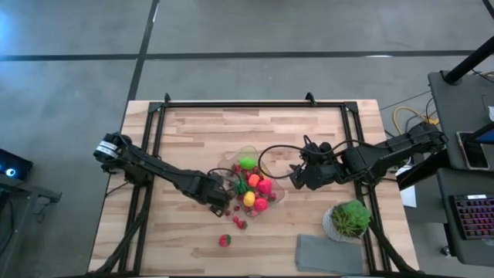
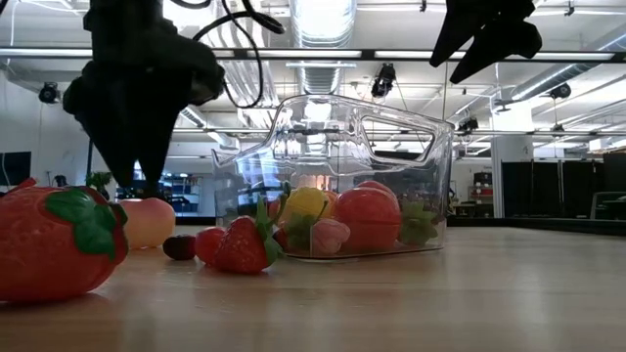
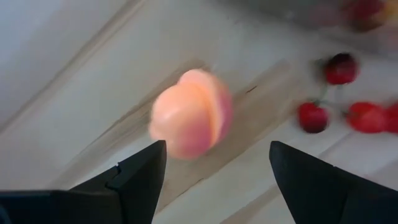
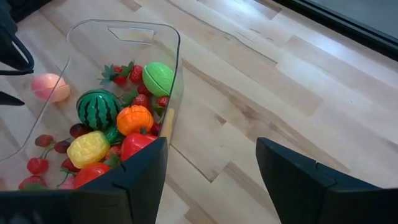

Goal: Pick and placing Produce into tupperware
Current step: Put the pink peach into the transparent bin

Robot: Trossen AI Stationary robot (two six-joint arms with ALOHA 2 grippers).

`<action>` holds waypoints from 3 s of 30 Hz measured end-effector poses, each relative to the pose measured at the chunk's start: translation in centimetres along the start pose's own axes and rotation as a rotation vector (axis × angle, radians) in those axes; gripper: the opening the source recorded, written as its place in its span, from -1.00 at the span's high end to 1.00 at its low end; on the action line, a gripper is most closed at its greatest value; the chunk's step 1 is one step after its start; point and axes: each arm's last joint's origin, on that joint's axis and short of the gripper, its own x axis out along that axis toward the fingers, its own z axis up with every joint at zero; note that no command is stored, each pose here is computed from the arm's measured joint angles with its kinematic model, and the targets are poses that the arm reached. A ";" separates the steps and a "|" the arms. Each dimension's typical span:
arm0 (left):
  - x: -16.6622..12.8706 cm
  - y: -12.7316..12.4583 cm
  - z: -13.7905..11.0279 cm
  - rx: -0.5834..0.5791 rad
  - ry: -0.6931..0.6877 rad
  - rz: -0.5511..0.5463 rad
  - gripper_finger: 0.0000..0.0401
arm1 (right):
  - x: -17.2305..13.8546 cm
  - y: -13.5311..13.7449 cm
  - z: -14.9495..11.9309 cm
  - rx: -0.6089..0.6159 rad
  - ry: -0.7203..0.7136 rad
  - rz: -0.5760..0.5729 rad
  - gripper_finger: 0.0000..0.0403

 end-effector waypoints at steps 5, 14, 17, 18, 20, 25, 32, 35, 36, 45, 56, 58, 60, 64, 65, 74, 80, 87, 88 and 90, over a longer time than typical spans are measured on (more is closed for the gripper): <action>0.5 -0.2 0.4 -0.015 -0.007 0.001 -0.35 | 0.0 0.0 0.0 0.001 0.002 0.003 -0.18; 2.6 -0.5 0.5 -0.014 0.038 0.060 -0.35 | 0.0 0.0 0.0 0.002 0.004 0.007 -0.18; 3.1 -0.6 0.5 -0.007 0.051 0.072 -0.35 | 0.0 0.1 0.0 0.003 0.004 0.008 -0.18; 3.2 -0.6 0.5 -0.006 0.052 0.075 -0.35 | 0.0 0.1 0.0 0.003 0.004 0.008 -0.18; 3.4 -0.6 0.5 -0.006 0.055 0.082 -0.35 | 0.0 0.1 0.0 0.001 0.003 0.009 -0.18; 3.5 -0.6 0.5 -0.008 0.052 0.086 -0.35 | 0.0 0.1 0.0 -0.004 0.003 0.009 -0.18; 3.5 -0.6 0.7 -0.006 0.007 0.103 -0.35 | 0.0 0.1 0.0 -0.007 0.000 0.008 -0.18; 3.5 -0.6 0.7 -0.005 -0.007 0.108 -0.35 | 0.0 0.1 0.0 -0.007 0.000 0.007 -0.18; 3.5 -0.6 0.7 -0.005 -0.009 0.109 -0.35 | 0.0 0.1 0.0 -0.006 0.000 0.007 -0.18; 3.5 -0.6 0.7 -0.009 -0.012 0.108 -0.35 | 0.0 0.1 0.0 -0.006 0.000 0.007 -0.18; 3.7 -0.7 0.7 -0.013 0.002 0.104 -0.35 | 0.0 0.1 0.0 -0.007 0.001 0.007 -0.18; 4.2 -0.7 0.7 -0.012 0.008 0.116 -0.35 | 0.0 0.1 0.0 -0.019 0.001 0.007 -0.18; 4.7 -0.8 0.6 -0.010 0.024 0.130 -0.35 | 0.0 0.1 0.0 -0.023 0.001 0.007 -0.18; 5.5 -0.9 0.5 -0.009 0.054 0.143 -0.35 | 0.1 0.0 0.0 -0.027 0.002 0.006 -0.18; 5.5 -0.9 0.5 -0.010 0.059 0.143 -0.35 | 0.1 0.0 -0.1 -0.029 0.004 0.006 -0.18; 5.3 -1.0 0.6 -0.008 0.042 0.138 -0.34 | 0.3 -0.1 -0.4 -0.040 0.026 0.008 -0.18; 5.3 -1.0 0.6 -0.008 0.042 0.139 -0.34 | 0.4 -0.1 -0.4 -0.039 0.030 0.009 -0.18; 5.3 -1.0 0.6 -0.008 0.040 0.136 -0.34 | 0.4 0.0 -0.4 -0.037 0.028 0.012 -0.18; 5.3 -1.1 0.7 -0.008 0.040 0.135 -0.32 | 0.4 0.0 -0.4 -0.036 0.028 0.013 -0.18; 5.2 -1.2 0.7 -0.005 0.038 0.129 -0.27 | 0.4 0.0 -0.4 -0.036 0.027 0.013 -0.18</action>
